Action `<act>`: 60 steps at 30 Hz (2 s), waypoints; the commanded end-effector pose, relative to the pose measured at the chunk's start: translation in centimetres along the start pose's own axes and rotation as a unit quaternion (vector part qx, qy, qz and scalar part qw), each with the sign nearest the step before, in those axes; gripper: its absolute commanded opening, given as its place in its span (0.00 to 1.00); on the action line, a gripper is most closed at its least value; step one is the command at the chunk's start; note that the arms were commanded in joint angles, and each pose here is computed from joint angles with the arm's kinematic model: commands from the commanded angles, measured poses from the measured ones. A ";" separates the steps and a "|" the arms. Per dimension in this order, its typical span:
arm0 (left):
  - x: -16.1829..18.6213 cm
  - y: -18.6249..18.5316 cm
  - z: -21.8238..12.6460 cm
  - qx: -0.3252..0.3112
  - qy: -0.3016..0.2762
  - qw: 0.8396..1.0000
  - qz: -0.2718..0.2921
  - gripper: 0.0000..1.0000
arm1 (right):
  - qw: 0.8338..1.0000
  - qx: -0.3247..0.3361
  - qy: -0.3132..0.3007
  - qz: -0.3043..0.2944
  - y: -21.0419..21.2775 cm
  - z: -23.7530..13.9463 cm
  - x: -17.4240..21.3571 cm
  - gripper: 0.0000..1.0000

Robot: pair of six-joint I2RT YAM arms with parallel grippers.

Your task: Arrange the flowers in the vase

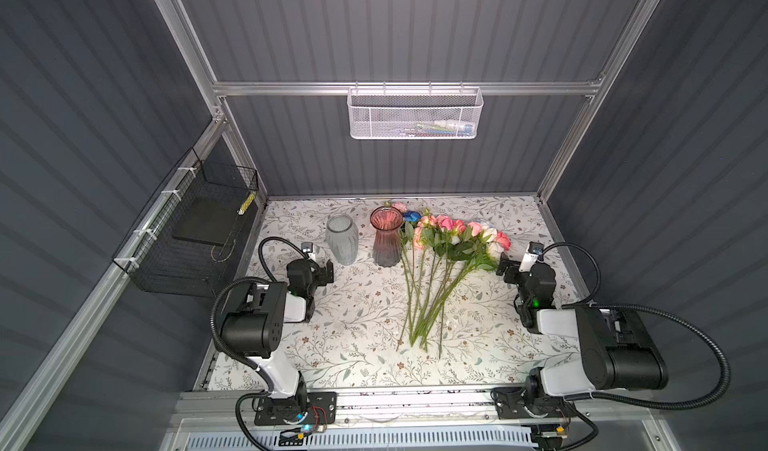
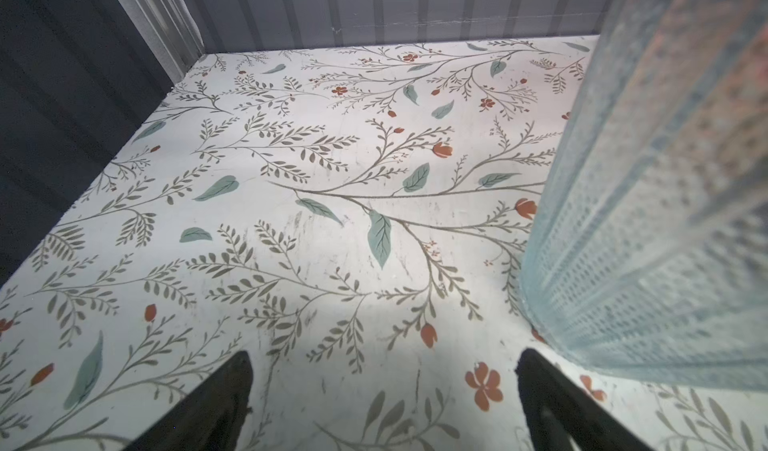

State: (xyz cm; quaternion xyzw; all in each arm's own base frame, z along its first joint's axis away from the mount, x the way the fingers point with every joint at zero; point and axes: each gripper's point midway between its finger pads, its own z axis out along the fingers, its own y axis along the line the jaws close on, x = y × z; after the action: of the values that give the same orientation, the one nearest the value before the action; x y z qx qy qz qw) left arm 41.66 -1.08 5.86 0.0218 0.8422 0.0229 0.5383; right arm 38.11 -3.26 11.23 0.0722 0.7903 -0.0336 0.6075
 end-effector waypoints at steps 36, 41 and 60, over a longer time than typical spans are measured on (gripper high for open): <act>-0.4 -0.2 0.1 0.004 -0.005 1.000 -0.006 1.00 | 1.000 0.001 -0.015 0.004 -0.1 0.0 -0.9 0.99; -0.5 -0.2 0.2 0.004 -0.005 1.000 -0.006 1.00 | 1.000 0.001 -0.013 0.004 -0.1 0.1 -0.8 0.99; -3.9 2.6 -1.5 -0.070 0.038 0.997 -0.005 1.00 | 1.000 0.004 -0.015 0.004 -0.2 0.0 -0.9 0.99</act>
State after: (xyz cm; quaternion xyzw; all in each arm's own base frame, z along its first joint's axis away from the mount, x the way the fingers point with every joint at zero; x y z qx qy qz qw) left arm 42.59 0.52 9.23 -0.0135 0.8503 0.0576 0.5229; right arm 38.12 -3.27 11.28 0.0723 0.7898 -0.0337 0.6082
